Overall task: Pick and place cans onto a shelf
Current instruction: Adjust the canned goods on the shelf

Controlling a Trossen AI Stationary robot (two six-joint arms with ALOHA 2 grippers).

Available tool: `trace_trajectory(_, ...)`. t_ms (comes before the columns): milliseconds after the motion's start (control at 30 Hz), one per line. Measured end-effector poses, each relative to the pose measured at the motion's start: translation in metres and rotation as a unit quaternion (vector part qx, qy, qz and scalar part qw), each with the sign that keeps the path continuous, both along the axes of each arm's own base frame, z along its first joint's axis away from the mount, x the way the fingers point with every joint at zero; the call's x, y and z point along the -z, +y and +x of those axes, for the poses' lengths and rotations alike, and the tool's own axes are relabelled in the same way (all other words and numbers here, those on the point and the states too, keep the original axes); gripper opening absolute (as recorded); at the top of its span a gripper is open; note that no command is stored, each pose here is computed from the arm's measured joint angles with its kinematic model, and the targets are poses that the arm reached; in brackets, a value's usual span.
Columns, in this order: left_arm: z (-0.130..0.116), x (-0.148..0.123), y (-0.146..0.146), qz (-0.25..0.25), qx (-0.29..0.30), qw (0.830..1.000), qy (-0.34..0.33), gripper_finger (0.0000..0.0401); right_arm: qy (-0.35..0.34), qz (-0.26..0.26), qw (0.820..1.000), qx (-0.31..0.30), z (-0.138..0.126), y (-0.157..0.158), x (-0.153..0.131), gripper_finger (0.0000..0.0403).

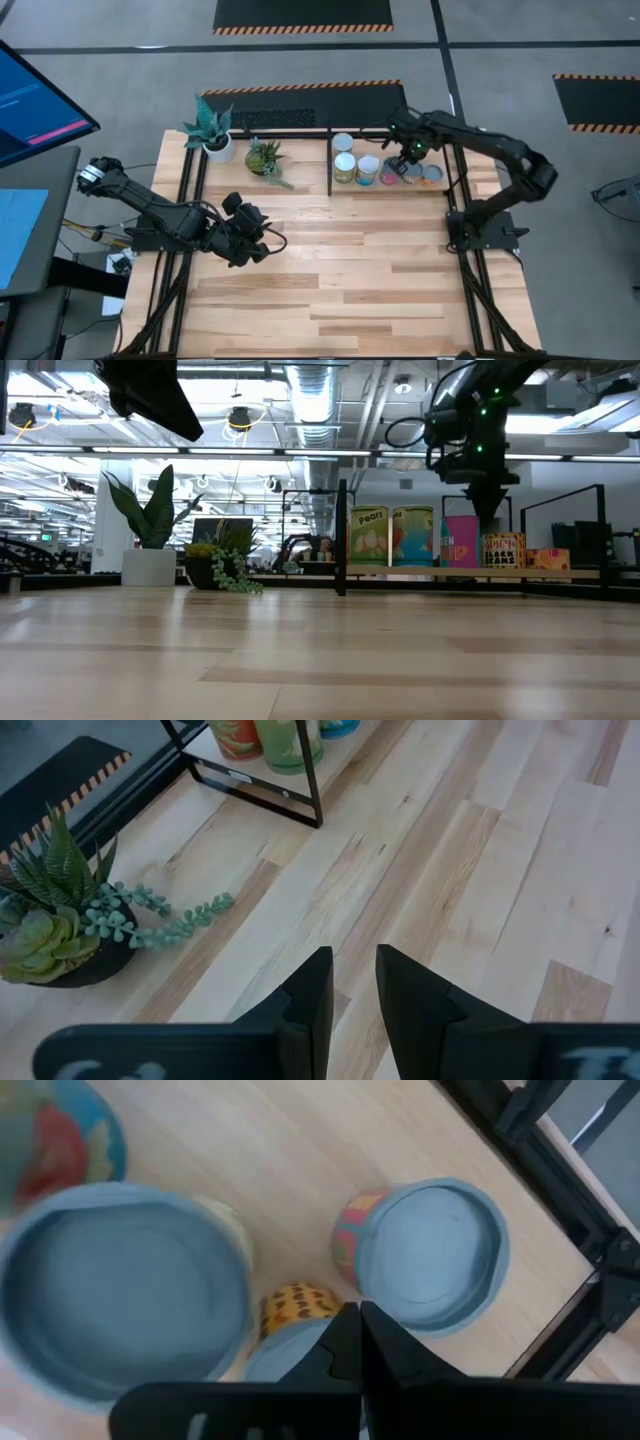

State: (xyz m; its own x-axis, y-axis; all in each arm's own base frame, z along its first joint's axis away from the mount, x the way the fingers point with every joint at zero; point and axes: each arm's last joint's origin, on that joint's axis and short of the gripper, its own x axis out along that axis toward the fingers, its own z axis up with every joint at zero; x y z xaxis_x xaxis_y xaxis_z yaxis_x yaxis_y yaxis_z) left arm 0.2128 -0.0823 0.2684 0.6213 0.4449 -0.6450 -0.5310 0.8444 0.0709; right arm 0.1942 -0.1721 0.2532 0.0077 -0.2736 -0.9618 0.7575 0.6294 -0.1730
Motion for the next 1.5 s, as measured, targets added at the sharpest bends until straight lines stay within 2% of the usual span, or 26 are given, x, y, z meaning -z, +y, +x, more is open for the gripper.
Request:
trace_trajectory(267,0.000,0.000,0.000,0.000,0.000,1.000,0.000,0.0070,-0.008,-0.001,1.000,0.014,-0.011,-0.006,-0.005,0.0011)
trace_trajectory(433,0.000,0.000,0.000,0.000,0.000,1.000,0.000,0.0070,-0.043,0.035,0.998,0.003,-0.016,-0.004,-0.010,0.0008)
trace_trajectory(533,0.000,0.000,0.000,0.001,0.000,1.000,0.000,0.0070,-0.072,0.002,0.997,-0.009,-0.014,-0.005,-0.017,0.0011)
trace_trajectory(667,0.000,0.000,0.000,0.001,-0.001,1.000,0.000,0.0070,-0.156,-0.061,0.986,-0.025,-0.009,-0.004,-0.039,0.0012)
trace_trajectory(833,0.000,0.000,0.000,0.001,-0.001,1.000,0.000,0.0070,-0.263,-0.063,0.957,-0.109,0.013,0.011,-0.065,0.0006)
trace_trajectory(967,0.000,0.000,0.000,0.002,-0.001,1.000,-0.001,0.0070,-0.284,-0.062,0.940,-0.177,0.040,0.029,-0.072,0.0009)
trace_trajectory(1100,0.000,0.000,0.000,0.002,-0.001,1.000,-0.001,0.0070,-0.312,-0.073,0.923,-0.215,0.067,0.039,-0.074,0.0011)
trace_trajectory(1200,0.000,0.000,0.000,0.003,-0.002,1.000,-0.001,0.0070,-0.310,-0.067,0.924,-0.216,0.081,0.037,-0.064,0.0008)
trace_trajectory(1367,0.000,0.000,0.000,0.003,-0.002,1.000,-0.001,0.0070,-0.259,-0.062,0.943,-0.200,0.098,0.027,-0.035,0.0008)
trace_trajectory(1500,0.000,0.000,0.000,0.003,-0.002,1.000,-0.001,0.0070,-0.250,-0.079,0.944,-0.200,0.109,0.025,-0.025,0.0008)
